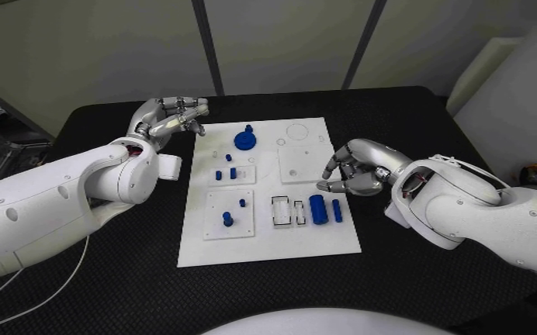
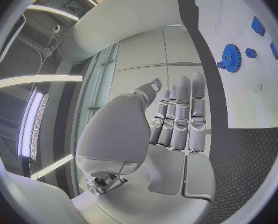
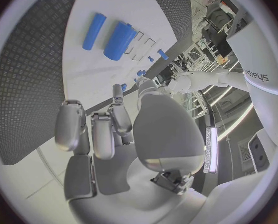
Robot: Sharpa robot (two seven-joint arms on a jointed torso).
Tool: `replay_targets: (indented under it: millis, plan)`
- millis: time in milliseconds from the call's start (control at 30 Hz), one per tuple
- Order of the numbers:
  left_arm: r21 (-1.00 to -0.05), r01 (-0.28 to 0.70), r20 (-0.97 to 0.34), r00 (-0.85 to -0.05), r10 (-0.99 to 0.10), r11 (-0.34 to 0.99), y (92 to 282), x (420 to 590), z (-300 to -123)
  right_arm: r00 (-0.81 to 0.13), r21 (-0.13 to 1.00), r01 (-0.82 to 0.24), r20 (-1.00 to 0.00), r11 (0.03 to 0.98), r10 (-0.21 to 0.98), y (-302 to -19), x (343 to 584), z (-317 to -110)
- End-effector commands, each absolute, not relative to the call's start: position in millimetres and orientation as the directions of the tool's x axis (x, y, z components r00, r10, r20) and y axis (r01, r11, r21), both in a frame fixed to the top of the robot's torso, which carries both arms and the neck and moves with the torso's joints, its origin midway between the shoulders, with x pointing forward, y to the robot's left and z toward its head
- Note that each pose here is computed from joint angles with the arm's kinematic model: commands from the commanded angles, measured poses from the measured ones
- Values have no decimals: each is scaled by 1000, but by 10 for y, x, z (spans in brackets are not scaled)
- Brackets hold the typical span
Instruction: Assemble the parts on the task board
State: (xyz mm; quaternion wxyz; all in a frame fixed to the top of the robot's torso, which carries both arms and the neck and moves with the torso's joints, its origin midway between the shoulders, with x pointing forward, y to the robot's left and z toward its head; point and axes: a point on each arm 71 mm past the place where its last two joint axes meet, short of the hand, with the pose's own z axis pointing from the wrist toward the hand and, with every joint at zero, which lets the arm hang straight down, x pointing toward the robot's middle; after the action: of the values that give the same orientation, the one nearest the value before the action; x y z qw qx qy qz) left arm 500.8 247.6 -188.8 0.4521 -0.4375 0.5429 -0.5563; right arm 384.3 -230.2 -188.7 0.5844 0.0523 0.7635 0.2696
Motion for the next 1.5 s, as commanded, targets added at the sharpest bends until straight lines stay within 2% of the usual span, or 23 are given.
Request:
replay_targets:
  millis: [33,300,533,1500]
  plan:
    - [-999,31,0,-216,-976,-6,2466,5001,-1876,-356,403,-166,-876,900,326,-2342,3805,-1972]
    - [-1000,31,-1,-215,-977,-6,2474,4996,-1875,-392,363,-174,-878,915,273,-2285,3755,-2097]
    - [-1000,27,-1,-214,-977,-5,2482,4996,-1877,-378,328,-207,-896,922,234,-2232,3738,-2166]
    - [-1000,23,-1,-217,-976,-4,2500,4992,-1880,-417,315,-222,-886,923,203,-2024,3773,-2464]
